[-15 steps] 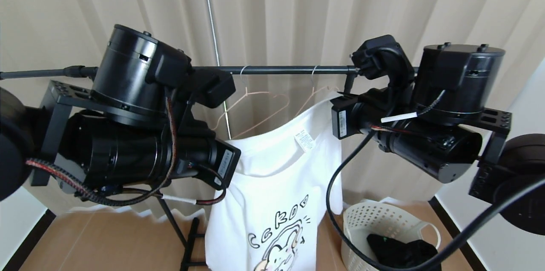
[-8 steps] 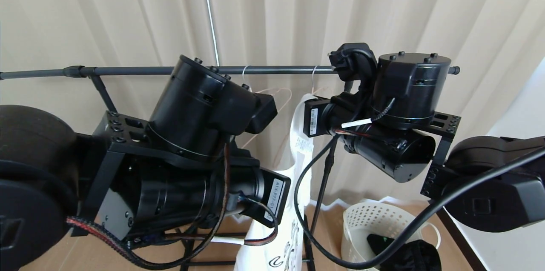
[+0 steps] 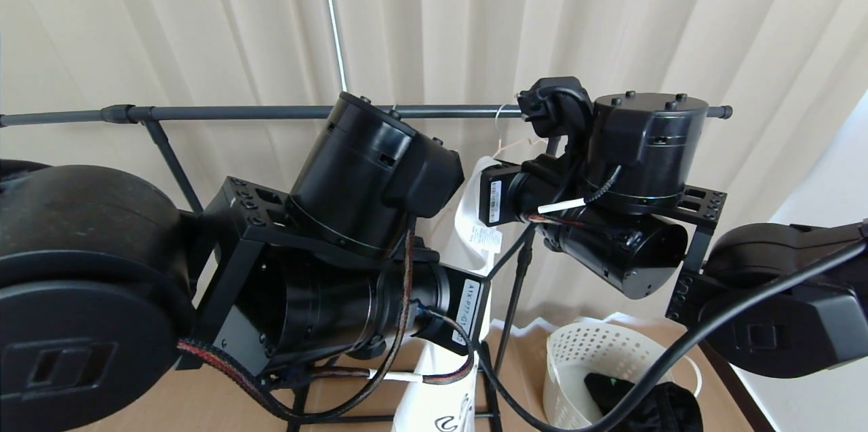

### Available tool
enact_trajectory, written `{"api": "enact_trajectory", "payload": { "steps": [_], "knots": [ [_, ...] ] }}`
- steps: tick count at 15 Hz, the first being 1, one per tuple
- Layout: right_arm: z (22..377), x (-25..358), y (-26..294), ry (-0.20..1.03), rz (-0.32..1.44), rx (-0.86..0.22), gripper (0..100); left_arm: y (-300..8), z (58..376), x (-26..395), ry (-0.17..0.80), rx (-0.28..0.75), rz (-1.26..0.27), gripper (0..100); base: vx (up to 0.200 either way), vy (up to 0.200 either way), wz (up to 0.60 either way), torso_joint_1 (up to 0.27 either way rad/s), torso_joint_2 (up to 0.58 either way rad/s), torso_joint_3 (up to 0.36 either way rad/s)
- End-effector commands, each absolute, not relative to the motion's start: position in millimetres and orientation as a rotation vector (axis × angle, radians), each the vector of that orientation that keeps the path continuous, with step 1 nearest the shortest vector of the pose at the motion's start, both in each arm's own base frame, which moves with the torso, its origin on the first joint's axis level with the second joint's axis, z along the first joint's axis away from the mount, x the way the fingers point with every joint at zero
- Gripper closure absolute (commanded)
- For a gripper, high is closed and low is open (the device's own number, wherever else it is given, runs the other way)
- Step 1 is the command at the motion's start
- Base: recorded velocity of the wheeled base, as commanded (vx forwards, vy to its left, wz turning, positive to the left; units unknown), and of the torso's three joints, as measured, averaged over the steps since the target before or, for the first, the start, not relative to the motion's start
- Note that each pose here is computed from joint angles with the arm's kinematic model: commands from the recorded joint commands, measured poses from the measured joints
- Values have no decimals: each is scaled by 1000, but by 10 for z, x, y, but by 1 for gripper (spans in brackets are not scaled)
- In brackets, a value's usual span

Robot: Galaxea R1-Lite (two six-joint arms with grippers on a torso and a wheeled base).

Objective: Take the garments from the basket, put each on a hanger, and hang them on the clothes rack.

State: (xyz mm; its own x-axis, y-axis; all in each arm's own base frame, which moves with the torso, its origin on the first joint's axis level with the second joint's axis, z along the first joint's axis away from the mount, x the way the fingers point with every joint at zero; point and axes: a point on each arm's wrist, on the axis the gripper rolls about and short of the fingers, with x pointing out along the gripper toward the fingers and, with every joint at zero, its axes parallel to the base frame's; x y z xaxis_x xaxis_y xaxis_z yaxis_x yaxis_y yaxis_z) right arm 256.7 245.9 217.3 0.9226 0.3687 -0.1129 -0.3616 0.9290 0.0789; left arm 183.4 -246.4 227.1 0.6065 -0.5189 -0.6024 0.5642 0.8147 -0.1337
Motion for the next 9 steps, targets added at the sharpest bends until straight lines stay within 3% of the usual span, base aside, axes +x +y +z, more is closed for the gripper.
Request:
{"api": "enact_trajectory", "payload": {
  "steps": [1,6,8,9],
  "knots": [
    [2195,2579,2414,121,361,58,100,-2422,2264,1892,671,72,-600,100,0,0,0,0,0,0],
    [2365,2621,2100,66,238,12,100,-2146,2302,2233,634,33,-441,100,0,0,0,0,0,0],
    [2425,2548,2038,51,238,1,100,-2173,2282,2294,612,27,-439,100,0,0,0,0,0,0],
    [2434,2524,2017,50,239,-2,100,-2179,2282,2300,604,31,-443,0,0,0,0,0,0,0]
  ]
}}
